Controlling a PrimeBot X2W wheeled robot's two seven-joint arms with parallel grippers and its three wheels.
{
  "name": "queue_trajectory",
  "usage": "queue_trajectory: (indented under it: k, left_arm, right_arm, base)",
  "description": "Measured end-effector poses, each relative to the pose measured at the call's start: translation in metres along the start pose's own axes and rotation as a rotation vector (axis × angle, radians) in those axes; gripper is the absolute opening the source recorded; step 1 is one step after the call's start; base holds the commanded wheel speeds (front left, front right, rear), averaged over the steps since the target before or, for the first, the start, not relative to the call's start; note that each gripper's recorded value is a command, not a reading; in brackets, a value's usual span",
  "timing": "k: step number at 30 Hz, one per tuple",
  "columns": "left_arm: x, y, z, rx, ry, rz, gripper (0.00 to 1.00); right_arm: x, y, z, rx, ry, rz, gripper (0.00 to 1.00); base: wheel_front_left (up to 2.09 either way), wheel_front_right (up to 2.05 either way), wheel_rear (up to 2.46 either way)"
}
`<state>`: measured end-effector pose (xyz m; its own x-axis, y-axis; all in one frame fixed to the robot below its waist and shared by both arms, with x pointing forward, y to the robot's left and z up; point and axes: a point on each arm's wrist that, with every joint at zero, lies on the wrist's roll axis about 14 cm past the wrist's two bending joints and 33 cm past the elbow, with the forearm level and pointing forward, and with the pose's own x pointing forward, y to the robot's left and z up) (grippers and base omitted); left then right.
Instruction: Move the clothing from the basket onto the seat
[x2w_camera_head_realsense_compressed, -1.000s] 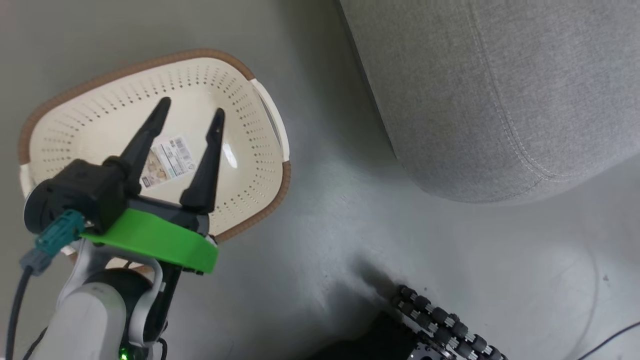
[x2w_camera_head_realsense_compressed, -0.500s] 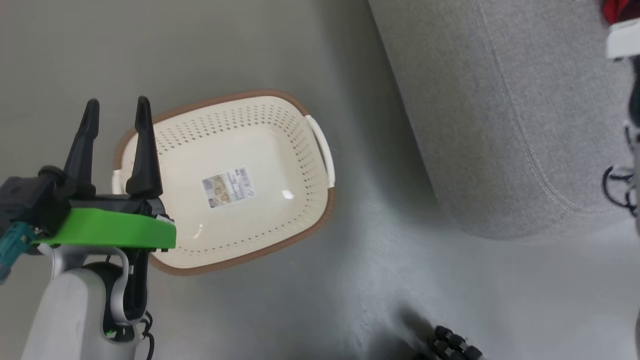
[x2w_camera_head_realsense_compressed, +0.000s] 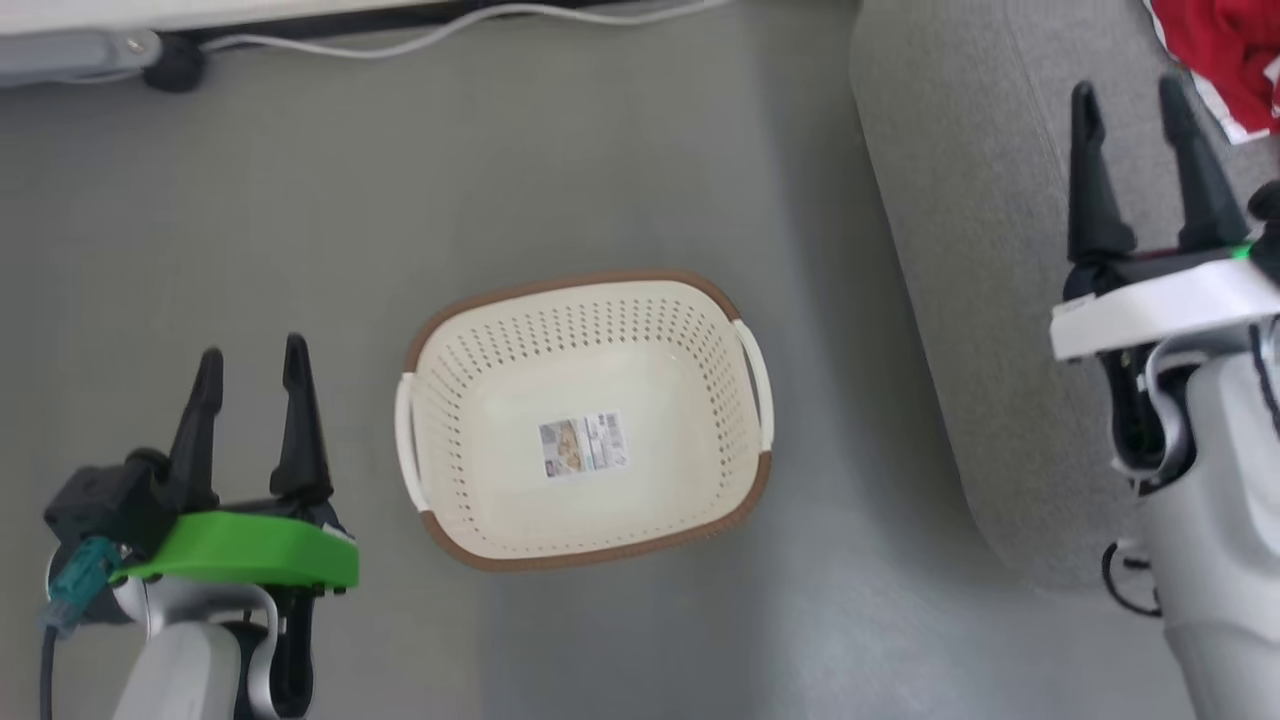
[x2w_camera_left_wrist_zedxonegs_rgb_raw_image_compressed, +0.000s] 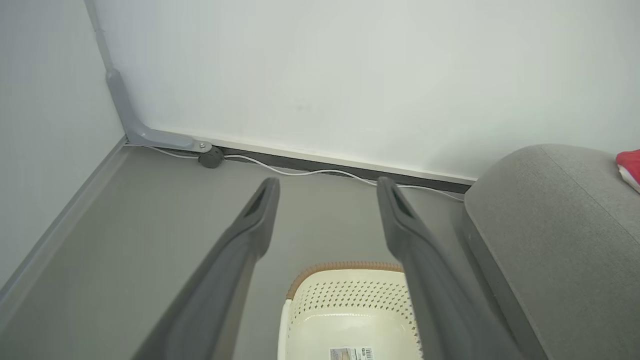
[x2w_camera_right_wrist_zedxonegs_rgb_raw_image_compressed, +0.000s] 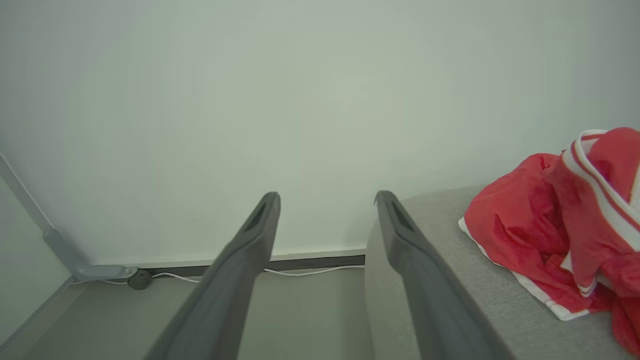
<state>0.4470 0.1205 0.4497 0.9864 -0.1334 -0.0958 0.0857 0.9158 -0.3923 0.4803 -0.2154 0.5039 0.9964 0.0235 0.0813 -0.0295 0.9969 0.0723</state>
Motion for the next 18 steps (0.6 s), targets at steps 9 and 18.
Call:
queue_trajectory:
  k: [9,18]
  left_arm:
    - [-0.046,0.026,0.027,0.045,-0.055,0.082,1.0]
    - [-0.087,0.034,0.044,0.078,-0.096,0.108,1.0]
  right_arm:
    - [-0.037,0.049,0.003,0.048,0.015,0.085,1.0]
    - [-0.077,0.064,0.013,0.045,0.01,0.114,1.0]
  base:
    - [0.0,0.0,0.0]
    - [0.0,0.0,0.0]
